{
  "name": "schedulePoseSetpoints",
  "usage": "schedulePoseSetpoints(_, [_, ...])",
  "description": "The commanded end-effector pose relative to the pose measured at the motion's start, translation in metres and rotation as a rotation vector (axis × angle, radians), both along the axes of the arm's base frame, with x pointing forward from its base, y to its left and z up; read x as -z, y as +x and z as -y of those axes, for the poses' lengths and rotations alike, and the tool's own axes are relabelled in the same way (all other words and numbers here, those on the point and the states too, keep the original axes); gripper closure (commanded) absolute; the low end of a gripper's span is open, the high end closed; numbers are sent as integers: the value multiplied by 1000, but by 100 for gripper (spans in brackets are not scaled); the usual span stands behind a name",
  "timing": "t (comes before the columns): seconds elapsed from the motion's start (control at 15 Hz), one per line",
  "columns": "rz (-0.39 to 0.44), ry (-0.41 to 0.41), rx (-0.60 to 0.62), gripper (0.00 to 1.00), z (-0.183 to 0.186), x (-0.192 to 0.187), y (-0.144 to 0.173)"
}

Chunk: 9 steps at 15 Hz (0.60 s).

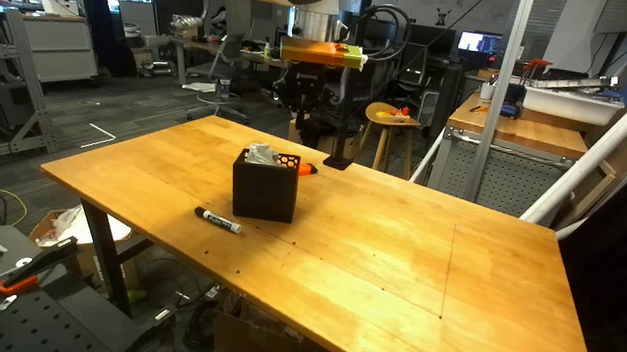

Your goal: Put the white towel inside the black holder

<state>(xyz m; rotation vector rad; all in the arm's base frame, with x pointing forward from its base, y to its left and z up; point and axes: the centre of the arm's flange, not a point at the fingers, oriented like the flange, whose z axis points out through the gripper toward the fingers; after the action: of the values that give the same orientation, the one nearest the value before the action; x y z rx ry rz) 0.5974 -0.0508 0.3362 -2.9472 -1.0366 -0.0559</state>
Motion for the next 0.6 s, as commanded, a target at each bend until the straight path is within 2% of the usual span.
schedulePoseSetpoints(0.0, [-8,-11,-31,100,-21,-19,-26])
schedulePoseSetpoints(0.27, [-18,-16,-67,100,-51,-20,-42])
schedulePoseSetpoints(0.53, [-51,-8,-100,100,-83,-5,-56])
